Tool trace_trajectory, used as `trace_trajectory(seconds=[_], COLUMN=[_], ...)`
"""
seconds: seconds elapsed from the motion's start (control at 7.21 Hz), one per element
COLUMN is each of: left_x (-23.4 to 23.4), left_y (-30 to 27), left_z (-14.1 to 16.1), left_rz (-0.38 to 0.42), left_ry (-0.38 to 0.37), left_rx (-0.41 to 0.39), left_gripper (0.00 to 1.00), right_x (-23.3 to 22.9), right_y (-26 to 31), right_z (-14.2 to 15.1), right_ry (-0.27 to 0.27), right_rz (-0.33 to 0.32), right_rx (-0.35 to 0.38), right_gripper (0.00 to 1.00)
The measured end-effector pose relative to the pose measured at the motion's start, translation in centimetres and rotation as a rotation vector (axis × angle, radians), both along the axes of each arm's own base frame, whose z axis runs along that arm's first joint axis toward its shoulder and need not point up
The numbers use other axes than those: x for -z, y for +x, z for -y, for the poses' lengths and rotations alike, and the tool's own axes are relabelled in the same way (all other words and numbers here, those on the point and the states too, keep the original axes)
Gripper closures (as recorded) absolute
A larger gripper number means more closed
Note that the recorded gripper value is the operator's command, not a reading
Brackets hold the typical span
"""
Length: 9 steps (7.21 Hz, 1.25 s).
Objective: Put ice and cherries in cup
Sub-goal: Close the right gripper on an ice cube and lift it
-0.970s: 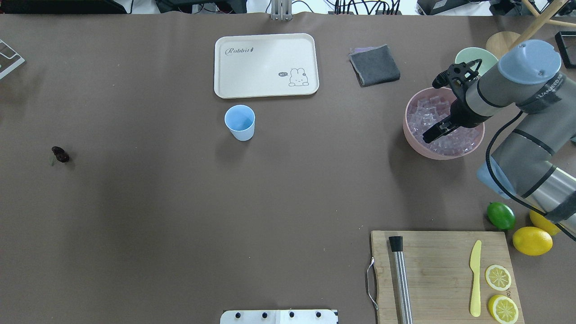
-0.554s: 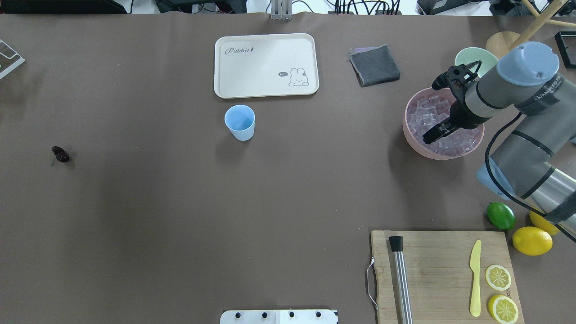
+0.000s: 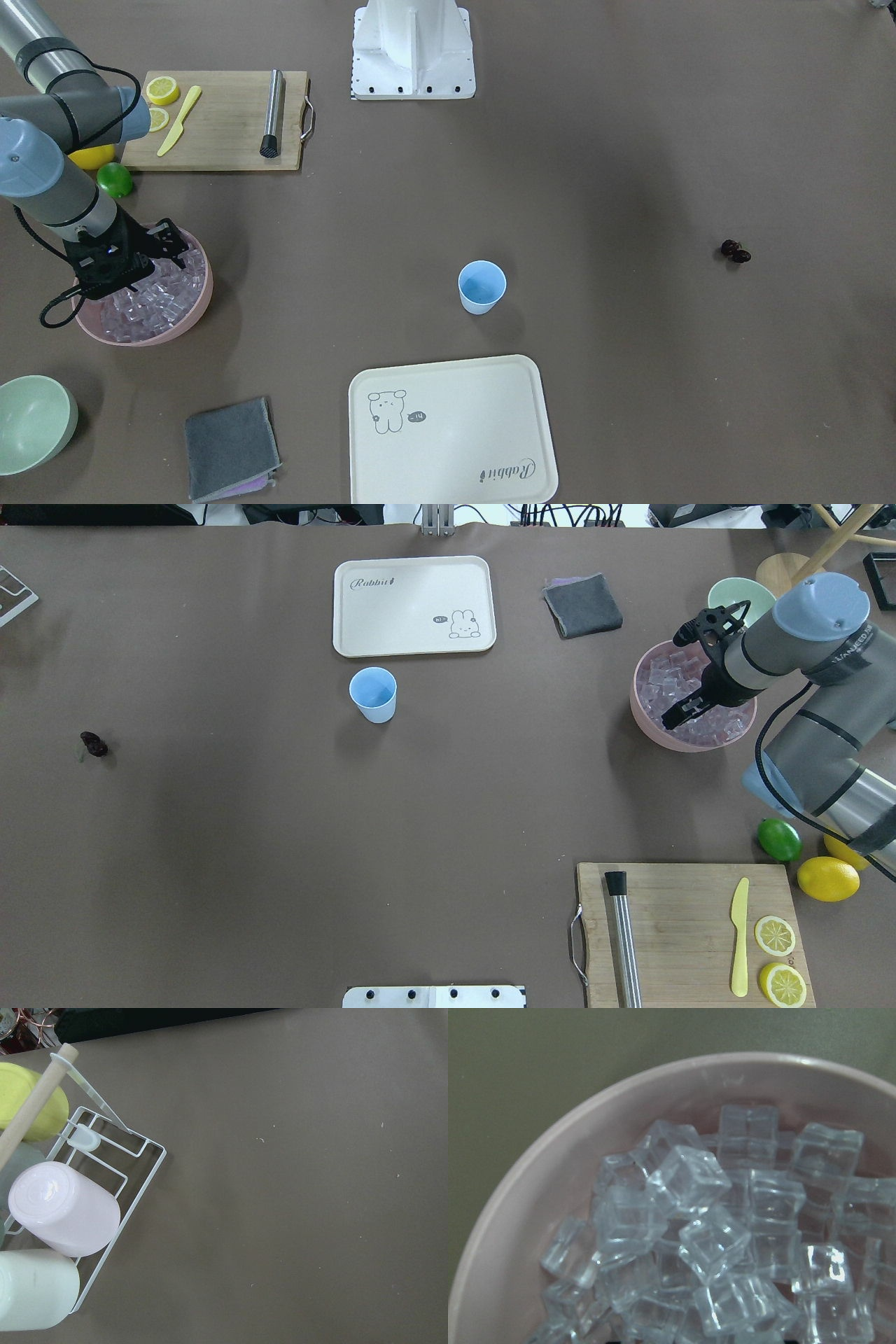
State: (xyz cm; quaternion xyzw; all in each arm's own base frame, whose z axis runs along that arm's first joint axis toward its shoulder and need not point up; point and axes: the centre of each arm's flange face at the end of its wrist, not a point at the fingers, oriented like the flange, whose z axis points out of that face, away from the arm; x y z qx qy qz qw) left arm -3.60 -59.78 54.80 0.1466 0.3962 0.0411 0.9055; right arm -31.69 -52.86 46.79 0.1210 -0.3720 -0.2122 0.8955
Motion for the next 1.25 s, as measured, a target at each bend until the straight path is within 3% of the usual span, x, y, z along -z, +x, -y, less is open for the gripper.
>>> trace_trajectory(seconds=[0.28,0.55,0.69,1.25], left_x=[-0.1,-0.4,-0.5,-1.3], left_y=[0.0,0.0,0.0,0.1], left_z=[-0.1,-0.3,-0.4,-0.3], left_rz=[0.0,0.0,0.0,0.0], left_ry=[0.002,0.004,0.003,-0.001], left_rx=[0.0,0.0,0.0,-0.001], left_gripper=[0.02,0.02,0.02,0.02], right_x=[0.1,0.2,0.3,1.7], right_y=[0.2,0.2,0.2,1.0], right_z=[-0.1,-0.2,-0.2,-0.2], right_ry=[0.002,0.003,0.004,0.016], right_rz=[0.001,0.003,0.004,0.024], right_rx=[-0.003,-0.002,-0.002,-0.009], right_gripper=[0.67,0.7,0.9,1.0])
